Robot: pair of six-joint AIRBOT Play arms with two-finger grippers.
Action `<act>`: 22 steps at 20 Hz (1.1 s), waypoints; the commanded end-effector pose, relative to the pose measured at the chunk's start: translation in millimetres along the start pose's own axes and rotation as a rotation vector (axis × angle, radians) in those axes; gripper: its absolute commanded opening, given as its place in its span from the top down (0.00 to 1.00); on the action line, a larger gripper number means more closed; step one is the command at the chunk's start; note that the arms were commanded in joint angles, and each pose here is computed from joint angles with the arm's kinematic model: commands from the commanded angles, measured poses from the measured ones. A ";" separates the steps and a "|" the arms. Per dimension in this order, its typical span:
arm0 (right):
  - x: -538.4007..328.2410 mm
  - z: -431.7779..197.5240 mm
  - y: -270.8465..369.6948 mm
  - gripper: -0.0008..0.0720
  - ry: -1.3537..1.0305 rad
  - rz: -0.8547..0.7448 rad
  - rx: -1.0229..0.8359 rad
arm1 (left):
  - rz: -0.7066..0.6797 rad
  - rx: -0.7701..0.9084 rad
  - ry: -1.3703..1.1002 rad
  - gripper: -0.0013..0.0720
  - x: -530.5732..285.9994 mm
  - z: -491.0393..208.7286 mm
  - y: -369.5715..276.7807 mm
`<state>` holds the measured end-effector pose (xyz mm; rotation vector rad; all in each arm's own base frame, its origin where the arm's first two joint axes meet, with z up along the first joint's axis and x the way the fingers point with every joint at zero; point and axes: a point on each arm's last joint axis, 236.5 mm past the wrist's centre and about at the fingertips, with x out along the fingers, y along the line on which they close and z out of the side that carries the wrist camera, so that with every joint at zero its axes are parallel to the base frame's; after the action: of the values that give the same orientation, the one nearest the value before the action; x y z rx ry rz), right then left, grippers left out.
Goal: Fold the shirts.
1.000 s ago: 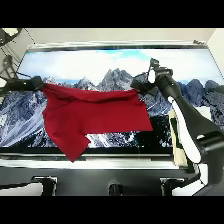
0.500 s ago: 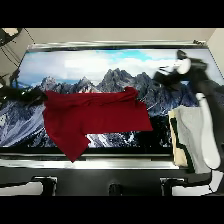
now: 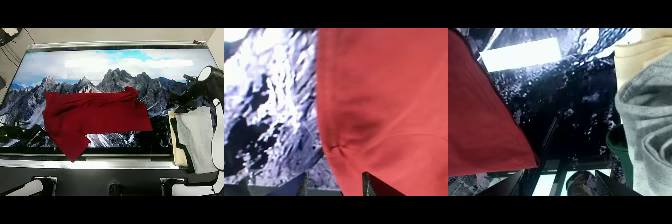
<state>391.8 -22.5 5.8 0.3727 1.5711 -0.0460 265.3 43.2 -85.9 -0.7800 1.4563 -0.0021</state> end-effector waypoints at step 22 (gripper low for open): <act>144.7 -74.4 91.0 0.66 0.212 0.223 -0.064 | -0.012 0.033 -0.068 0.95 19.9 13.5 -15.2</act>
<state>341.4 97.5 -103.5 0.5351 1.7440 0.2109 283.7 31.1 -104.8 -0.7520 1.3922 0.0134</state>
